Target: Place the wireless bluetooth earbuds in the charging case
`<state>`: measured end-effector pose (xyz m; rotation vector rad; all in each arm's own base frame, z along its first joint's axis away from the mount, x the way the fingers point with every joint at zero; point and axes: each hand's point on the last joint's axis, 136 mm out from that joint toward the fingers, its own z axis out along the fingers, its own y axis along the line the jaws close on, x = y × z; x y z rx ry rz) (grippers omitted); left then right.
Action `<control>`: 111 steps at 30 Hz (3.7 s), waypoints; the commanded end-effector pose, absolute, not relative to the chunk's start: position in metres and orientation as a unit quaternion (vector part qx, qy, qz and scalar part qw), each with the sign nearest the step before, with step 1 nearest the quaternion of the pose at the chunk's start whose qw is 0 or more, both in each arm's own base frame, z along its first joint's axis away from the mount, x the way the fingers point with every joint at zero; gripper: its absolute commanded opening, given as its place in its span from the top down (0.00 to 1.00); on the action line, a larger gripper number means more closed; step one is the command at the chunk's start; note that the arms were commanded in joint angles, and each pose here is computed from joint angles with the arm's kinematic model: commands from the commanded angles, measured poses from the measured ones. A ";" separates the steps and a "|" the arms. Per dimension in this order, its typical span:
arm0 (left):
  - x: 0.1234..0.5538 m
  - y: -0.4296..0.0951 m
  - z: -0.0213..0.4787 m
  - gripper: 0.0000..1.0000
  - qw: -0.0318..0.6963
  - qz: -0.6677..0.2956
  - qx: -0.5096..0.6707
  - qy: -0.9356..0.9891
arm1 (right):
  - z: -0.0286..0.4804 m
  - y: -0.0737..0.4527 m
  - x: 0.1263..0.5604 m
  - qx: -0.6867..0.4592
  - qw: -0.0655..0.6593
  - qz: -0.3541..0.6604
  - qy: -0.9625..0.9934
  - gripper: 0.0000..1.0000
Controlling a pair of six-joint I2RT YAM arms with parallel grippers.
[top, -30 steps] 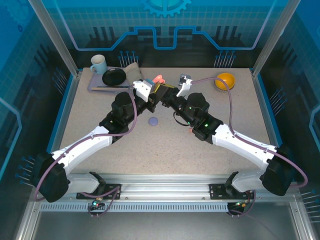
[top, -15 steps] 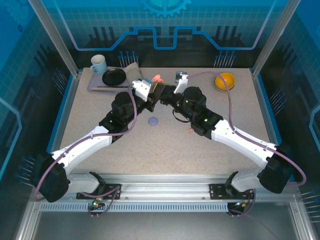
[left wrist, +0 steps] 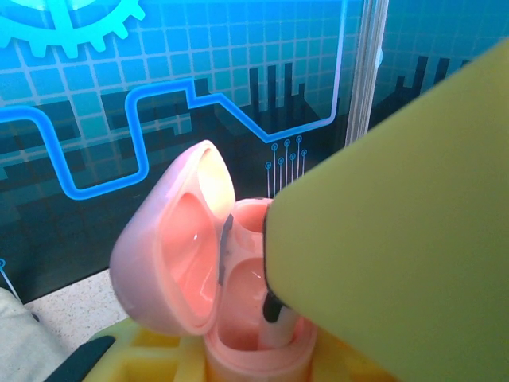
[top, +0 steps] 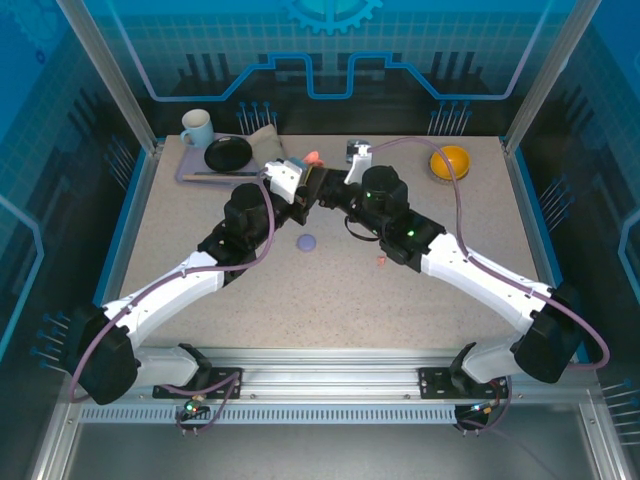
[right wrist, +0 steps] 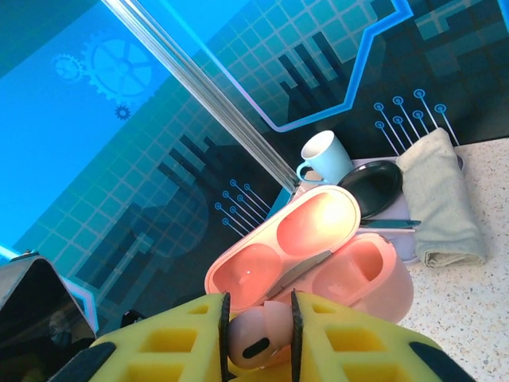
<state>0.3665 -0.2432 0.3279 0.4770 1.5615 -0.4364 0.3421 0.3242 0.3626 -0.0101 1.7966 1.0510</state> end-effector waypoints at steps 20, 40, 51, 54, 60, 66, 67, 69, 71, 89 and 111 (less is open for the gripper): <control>0.341 -0.256 0.371 1.00 0.694 -0.258 0.230 0.632 | 0.329 0.331 0.346 -0.036 0.445 0.414 0.793 0.73; 0.324 -0.261 0.356 1.00 0.669 -0.288 0.251 0.637 | 0.338 0.314 0.356 -0.016 0.453 0.402 0.795 0.58; 0.309 -0.263 0.344 1.00 0.655 -0.298 0.282 0.635 | 0.375 0.282 0.331 -0.020 0.477 0.404 0.780 0.40; 0.299 -0.265 0.338 1.00 0.648 -0.304 0.304 0.628 | 0.380 0.270 0.315 -0.035 0.467 0.401 0.788 0.37; 0.286 -0.267 0.323 1.00 0.634 -0.310 0.336 0.624 | 0.377 0.255 0.280 -0.076 0.420 0.421 0.800 0.36; 0.286 -0.270 0.313 1.00 0.619 -0.314 0.350 0.629 | 0.384 0.267 0.244 -0.118 0.358 0.480 0.792 0.36; 0.286 -0.271 0.311 1.00 0.617 -0.315 0.351 0.630 | 0.384 0.271 0.241 -0.119 0.349 0.490 0.790 0.36; 0.287 -0.273 0.311 1.00 0.615 -0.319 0.351 0.630 | 0.381 0.278 0.238 -0.120 0.336 0.502 0.788 0.36; 0.289 -0.275 0.312 1.00 0.613 -0.323 0.350 0.630 | 0.378 0.285 0.235 -0.117 0.325 0.513 0.786 0.36; 0.292 -0.280 0.318 1.00 0.609 -0.331 0.351 0.629 | 0.363 0.315 0.236 -0.109 0.291 0.541 0.781 0.37; 0.286 -0.280 0.322 1.00 0.607 -0.341 0.354 0.625 | 0.348 0.302 0.264 -0.077 0.311 0.509 0.799 0.37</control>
